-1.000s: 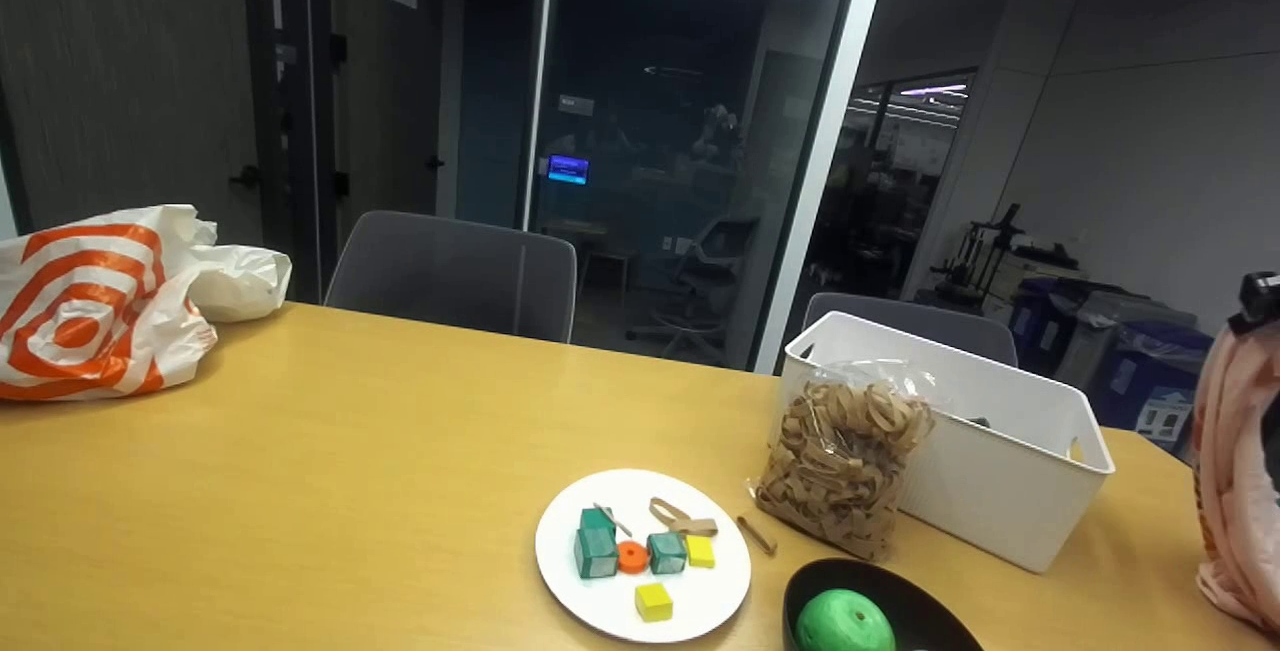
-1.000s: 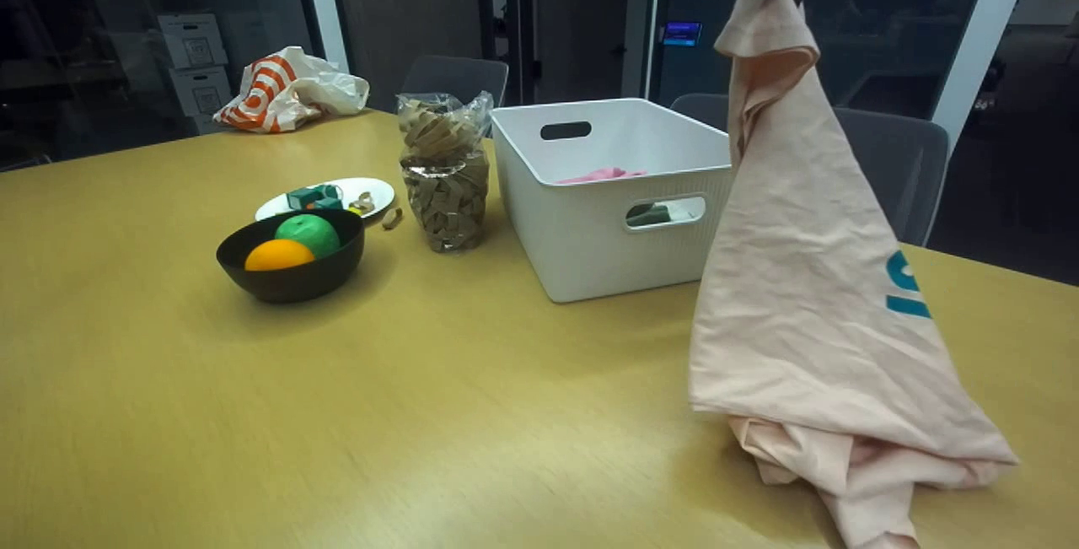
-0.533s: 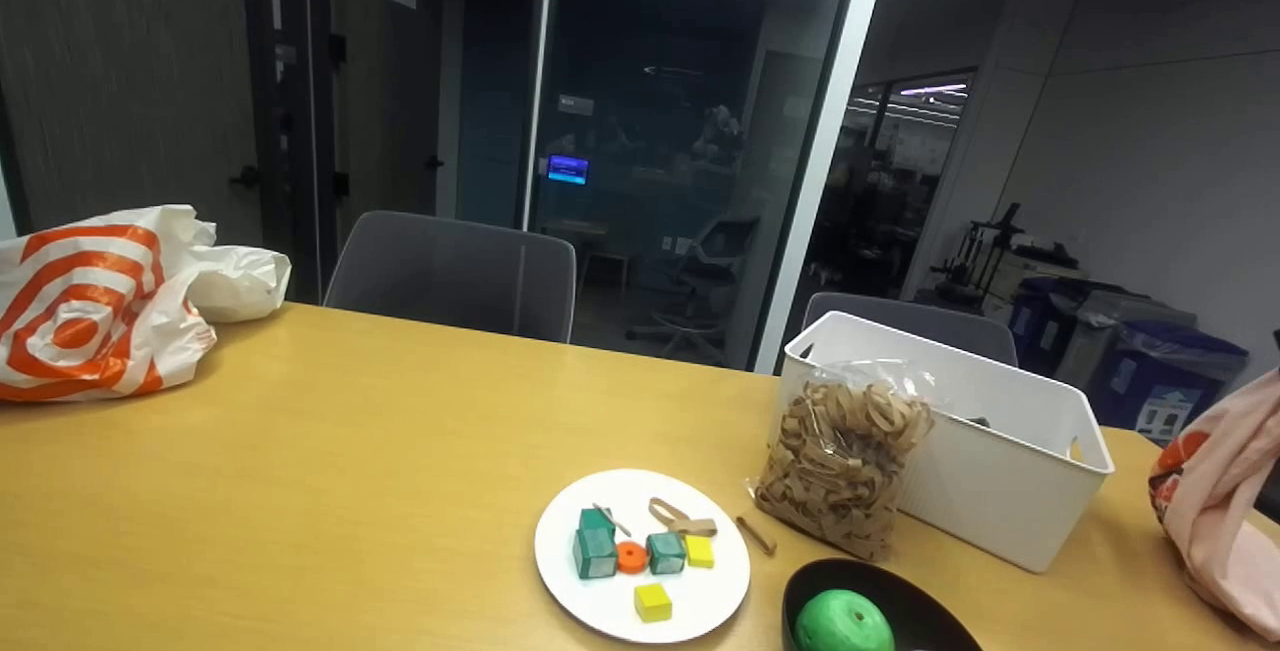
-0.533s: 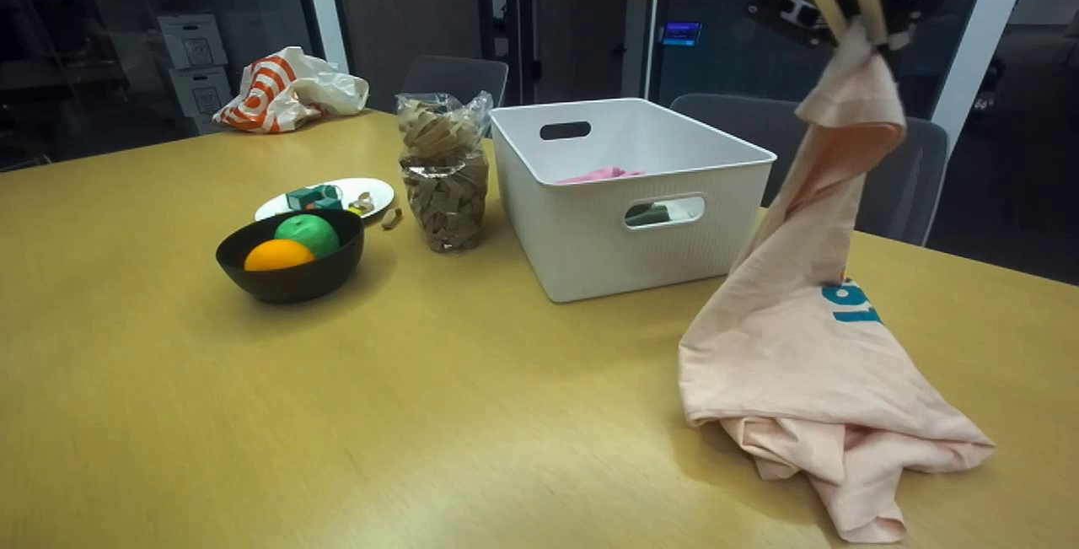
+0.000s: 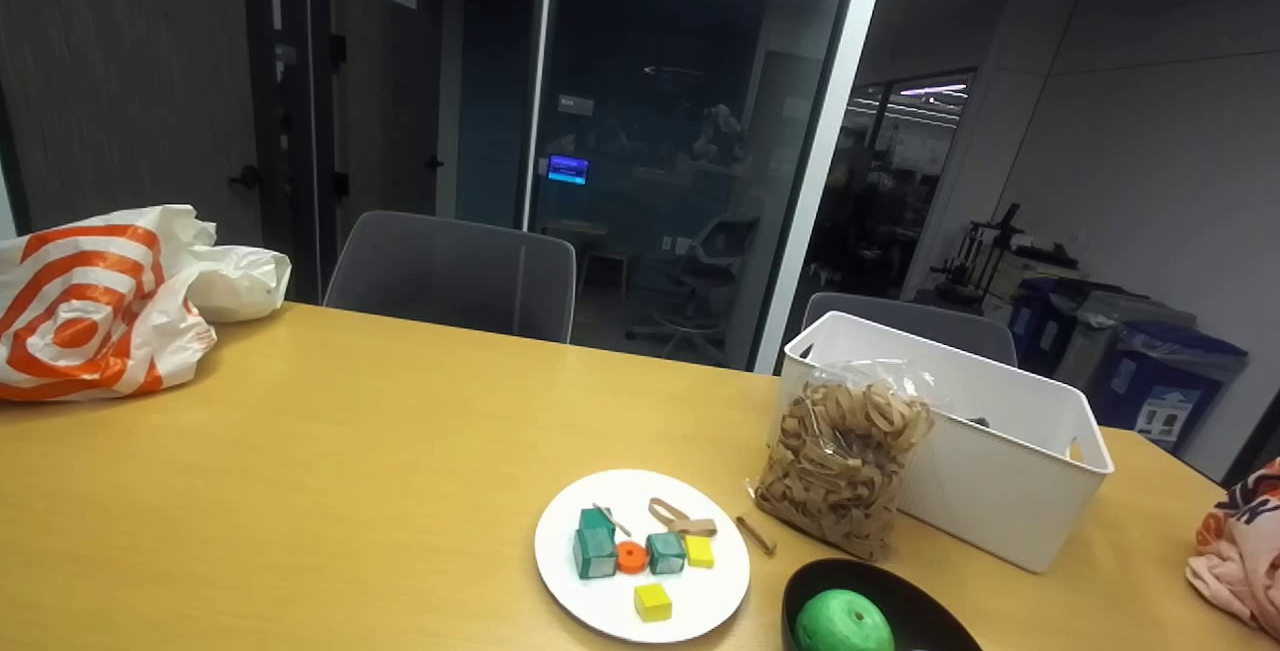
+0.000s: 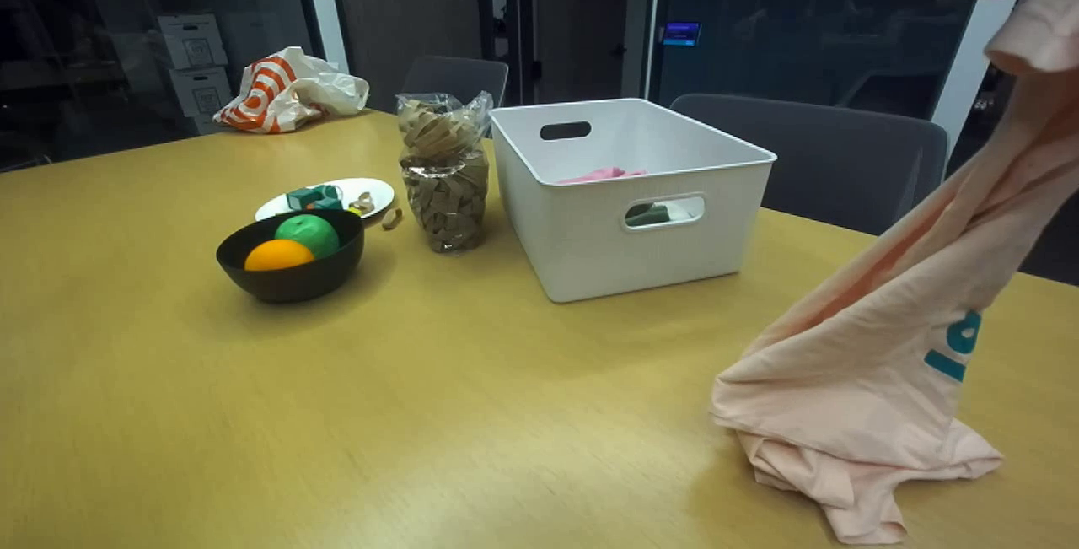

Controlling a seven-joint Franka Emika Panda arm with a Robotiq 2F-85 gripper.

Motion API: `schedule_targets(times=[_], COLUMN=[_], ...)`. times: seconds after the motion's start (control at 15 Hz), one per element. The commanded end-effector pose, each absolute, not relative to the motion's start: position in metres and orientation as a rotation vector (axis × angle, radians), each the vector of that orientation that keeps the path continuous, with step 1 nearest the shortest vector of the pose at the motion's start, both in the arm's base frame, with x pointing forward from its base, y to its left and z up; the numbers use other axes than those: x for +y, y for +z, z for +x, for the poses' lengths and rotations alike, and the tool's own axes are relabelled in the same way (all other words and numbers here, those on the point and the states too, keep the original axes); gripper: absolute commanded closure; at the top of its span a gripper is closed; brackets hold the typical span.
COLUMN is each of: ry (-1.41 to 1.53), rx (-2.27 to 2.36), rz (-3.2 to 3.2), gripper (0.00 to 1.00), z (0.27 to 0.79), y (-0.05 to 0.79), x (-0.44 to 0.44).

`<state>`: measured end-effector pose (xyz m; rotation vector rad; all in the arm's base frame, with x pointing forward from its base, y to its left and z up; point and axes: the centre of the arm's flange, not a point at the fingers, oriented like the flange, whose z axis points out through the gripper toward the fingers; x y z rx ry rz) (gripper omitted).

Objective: Put some of the items in the basket on the table

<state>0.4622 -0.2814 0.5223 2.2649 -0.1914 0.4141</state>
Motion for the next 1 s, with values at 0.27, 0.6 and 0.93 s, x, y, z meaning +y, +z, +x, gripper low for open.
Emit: schedule_targets(times=[0.27, 0.6, 0.93], ry=[0.434, 0.731, 0.893], rx=[-0.105, 0.028, 0.250], rz=[2.431, 2.561, 2.728], gripper=[0.32, 0.00, 0.00], z=[0.481, 0.514, 0.566], y=[0.514, 0.521, 0.519], x=[-0.235, -0.189, -0.124])
